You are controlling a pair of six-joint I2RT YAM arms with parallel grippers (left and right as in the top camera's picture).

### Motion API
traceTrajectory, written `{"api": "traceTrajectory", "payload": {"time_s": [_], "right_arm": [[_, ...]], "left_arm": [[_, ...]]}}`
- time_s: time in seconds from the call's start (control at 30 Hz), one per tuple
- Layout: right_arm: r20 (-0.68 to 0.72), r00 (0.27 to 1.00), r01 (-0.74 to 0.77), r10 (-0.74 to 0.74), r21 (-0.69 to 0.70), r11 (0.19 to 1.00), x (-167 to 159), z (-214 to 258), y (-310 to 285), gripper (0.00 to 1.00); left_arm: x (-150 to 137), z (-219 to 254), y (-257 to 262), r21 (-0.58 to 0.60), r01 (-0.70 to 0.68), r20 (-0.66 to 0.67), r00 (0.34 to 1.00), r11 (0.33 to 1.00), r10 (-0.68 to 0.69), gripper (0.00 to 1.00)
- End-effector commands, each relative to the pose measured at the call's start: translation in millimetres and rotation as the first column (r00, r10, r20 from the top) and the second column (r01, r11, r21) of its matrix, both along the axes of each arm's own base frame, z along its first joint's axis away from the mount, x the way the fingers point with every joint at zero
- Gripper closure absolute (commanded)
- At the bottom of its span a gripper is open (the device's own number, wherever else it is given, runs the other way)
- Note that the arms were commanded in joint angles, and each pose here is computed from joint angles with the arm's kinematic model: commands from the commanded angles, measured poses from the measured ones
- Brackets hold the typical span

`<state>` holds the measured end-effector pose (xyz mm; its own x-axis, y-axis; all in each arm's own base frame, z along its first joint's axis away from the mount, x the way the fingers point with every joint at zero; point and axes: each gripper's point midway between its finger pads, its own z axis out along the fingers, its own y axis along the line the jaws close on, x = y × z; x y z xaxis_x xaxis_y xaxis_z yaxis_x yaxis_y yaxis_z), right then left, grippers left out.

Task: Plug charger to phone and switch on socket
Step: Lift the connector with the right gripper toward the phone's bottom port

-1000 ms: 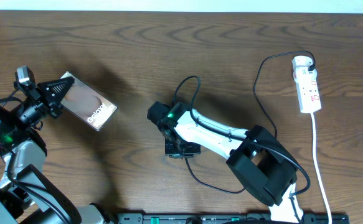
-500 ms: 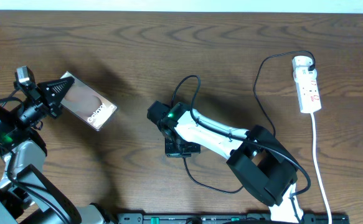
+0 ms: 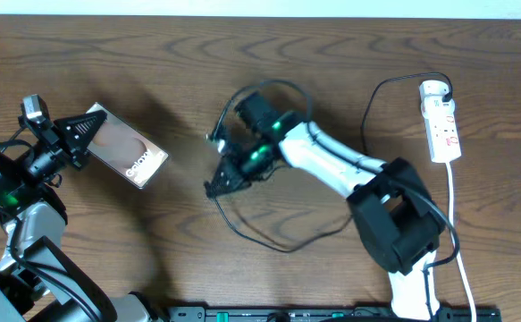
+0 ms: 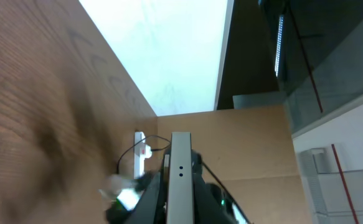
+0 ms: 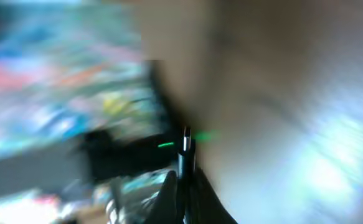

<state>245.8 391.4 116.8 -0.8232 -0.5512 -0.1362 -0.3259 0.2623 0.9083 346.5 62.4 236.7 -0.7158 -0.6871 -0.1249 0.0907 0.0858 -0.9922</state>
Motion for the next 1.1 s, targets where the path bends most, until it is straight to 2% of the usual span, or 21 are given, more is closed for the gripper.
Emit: {"api": "traceTrajectory", "payload": {"time_s": [0.0, 0.13, 0.4, 0.73, 1.07], "right_arm": [[0.009, 0.99, -0.132, 0.143, 0.443, 0.887, -10.3, 67.4, -7.2, 0.99], [0.076, 0.987, -0.162, 0.144, 0.473, 0.866, -11.2, 67.3, -6.9, 0.99], [0.101, 0.979, -0.206, 0.179, 0.484, 0.851, -24.2, 68.0, 2.9, 0.99], [0.105, 0.972, -0.234, 0.209, 0.485, 0.843, -36.4, 68.1, 9.8, 0.99], [0.106, 0.972, -0.234, 0.209, 0.485, 0.842, -36.4, 68.1, 9.8, 0.99]], "left_arm": [[-1.4, 15.4, 0.2, 0.074, 0.017, 0.082, 0.996, 0.997, -0.023, 0.93], [-1.2, 15.6, -0.7, 0.109, 0.015, 0.118, 0.993, 0.994, -0.028, 0.93], [-1.1, 16.3, -1.9, 0.135, 0.015, 0.146, 0.989, 0.991, -0.035, 0.93], [3.8, 16.3, -45.2, 0.143, 0.136, 0.154, 0.975, 0.98, -0.158, 0.93], [4.2, 16.4, -66.3, 0.143, 0.195, 0.154, 0.964, 0.97, -0.217, 0.93]]}}
